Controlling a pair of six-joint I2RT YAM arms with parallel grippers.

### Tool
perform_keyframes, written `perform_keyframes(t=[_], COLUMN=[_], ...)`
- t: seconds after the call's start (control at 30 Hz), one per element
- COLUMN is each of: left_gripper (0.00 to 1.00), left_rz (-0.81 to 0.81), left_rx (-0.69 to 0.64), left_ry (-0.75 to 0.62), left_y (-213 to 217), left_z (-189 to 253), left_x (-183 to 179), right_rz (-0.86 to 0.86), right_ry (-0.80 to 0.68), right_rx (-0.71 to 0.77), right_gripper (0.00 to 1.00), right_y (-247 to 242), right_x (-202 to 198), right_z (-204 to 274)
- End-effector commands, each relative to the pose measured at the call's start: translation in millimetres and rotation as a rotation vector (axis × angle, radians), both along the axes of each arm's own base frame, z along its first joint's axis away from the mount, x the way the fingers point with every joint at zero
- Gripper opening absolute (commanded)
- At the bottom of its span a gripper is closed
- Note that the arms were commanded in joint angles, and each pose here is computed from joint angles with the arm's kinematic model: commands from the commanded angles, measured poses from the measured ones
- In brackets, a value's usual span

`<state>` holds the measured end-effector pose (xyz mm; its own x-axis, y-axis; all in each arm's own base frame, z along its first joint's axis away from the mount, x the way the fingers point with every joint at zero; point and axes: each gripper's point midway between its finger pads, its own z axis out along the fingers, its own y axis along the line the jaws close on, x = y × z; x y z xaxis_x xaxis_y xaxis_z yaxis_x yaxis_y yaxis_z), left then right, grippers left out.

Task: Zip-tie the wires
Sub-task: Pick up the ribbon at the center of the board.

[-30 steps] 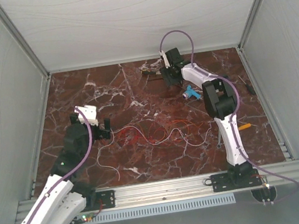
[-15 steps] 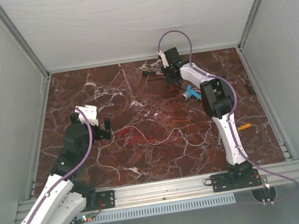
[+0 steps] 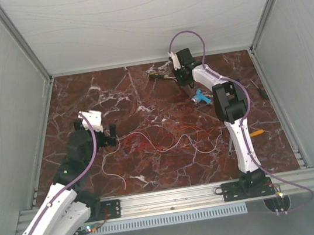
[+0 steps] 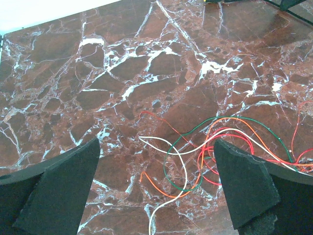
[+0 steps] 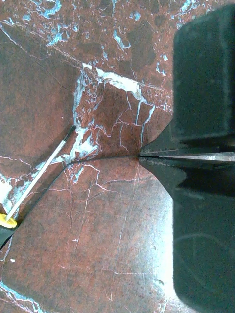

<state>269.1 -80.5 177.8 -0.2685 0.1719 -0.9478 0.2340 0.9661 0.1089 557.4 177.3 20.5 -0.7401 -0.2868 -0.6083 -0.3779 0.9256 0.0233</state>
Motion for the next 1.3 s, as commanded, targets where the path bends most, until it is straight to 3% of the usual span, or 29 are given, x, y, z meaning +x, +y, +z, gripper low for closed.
perform_keyframes(t=[0.0,0.27,0.53,0.77,1.0,1.27], left_gripper=[1.00,1.00,1.00,1.00,1.00,0.98], left_rz=[-0.010,-0.011,-0.008,-0.009,-0.071,-0.311], left_rx=[-0.033,-0.028,-0.028,-0.031,-0.065,-0.104], left_ry=[-0.059,-0.059,-0.064,-0.066,-0.101,-0.245], left_y=[-3.6,-3.3,-2.5,-2.8,-14.6,-51.6], left_z=[19.4,17.8,19.2,19.8,26.3,43.2], left_x=[3.8,3.6,3.7,3.6,2.6,-8.2], right_rz=[0.039,0.106,0.137,0.116,0.058,-0.023], right_ry=[0.154,0.039,-0.050,-0.034,0.084,0.288], right_rx=[-0.026,0.036,0.162,0.274,0.632,0.945], right_gripper=[0.00,0.00,0.00,0.00,0.00,0.00], right_y=[6.5,41.2,62.8,71.4,104.5,114.6], right_x=[-37.9,-23.6,-34.4,-56.2,-106.4,-181.8], right_z=[-36.6,5.3,79.8,119.3,175.3,221.4])
